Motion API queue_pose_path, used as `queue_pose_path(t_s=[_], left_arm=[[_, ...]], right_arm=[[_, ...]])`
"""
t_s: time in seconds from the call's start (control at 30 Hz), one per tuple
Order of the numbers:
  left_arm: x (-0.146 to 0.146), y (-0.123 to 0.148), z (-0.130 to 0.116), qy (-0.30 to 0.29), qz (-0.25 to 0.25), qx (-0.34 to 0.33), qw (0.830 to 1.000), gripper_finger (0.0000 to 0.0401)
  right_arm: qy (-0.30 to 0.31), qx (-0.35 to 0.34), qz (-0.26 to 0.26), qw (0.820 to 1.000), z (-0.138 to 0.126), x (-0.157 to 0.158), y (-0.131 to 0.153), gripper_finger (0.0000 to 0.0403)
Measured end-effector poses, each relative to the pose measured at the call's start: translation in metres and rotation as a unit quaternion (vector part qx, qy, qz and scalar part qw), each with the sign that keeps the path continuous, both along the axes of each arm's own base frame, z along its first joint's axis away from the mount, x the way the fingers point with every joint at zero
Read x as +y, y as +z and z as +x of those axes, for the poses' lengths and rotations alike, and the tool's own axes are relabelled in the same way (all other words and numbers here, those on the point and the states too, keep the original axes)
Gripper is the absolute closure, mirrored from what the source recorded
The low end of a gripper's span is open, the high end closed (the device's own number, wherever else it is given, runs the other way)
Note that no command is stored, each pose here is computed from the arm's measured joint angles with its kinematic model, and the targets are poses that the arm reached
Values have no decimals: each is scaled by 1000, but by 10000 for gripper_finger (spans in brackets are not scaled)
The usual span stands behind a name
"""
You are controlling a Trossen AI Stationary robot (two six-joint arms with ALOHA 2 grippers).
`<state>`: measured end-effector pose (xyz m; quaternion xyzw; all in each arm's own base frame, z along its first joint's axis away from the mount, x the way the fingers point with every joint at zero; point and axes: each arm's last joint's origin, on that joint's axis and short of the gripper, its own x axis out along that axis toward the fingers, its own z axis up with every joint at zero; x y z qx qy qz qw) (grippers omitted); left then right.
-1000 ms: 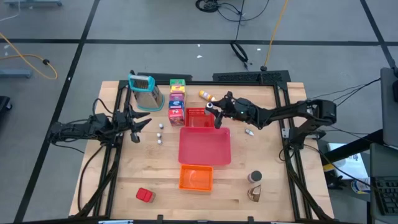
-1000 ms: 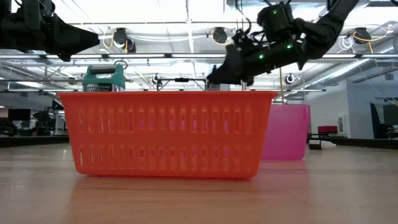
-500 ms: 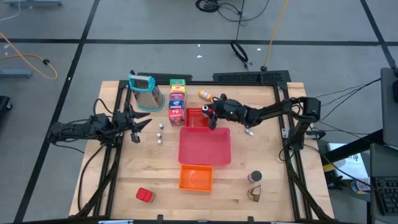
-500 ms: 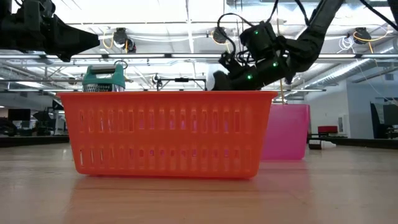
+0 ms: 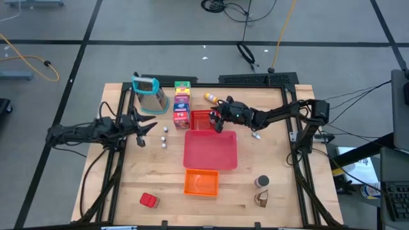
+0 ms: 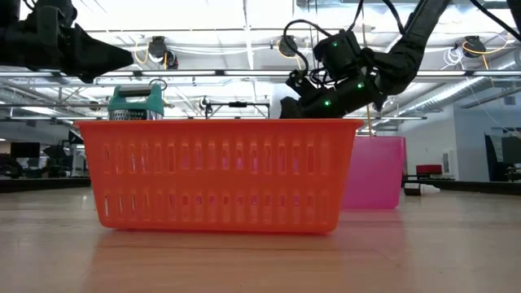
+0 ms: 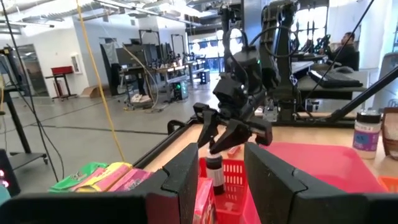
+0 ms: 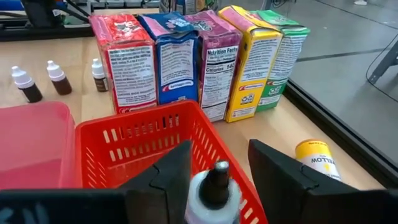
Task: Pick & Place Kitchen Items
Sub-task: Put the large black food coloring bottle into the red bin, then put the yellow food coloring bottle into the red bin
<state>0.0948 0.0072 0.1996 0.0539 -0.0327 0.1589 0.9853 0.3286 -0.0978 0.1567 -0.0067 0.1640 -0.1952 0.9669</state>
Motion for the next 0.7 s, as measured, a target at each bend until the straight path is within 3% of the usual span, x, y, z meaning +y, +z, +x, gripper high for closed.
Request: queue_pose_path(t_s=[0.17,0.33,0.47,0.7], left_arm=[[0,-1,3,0,-4,7,1000,270],[0,8,7,-2,-33,-45,998,270],[3,17,14,47,-28,-18,998,270],[15,74,43,101,1,60,993,270]], right_arm=[[2,-20,-10,1000,-3,1,14,250],[5,-43,-28,999,-8,3,36,248],[8,-43,-29,999,-14,7,48,250],[26,-26,-23,999,-16,19,50,252]])
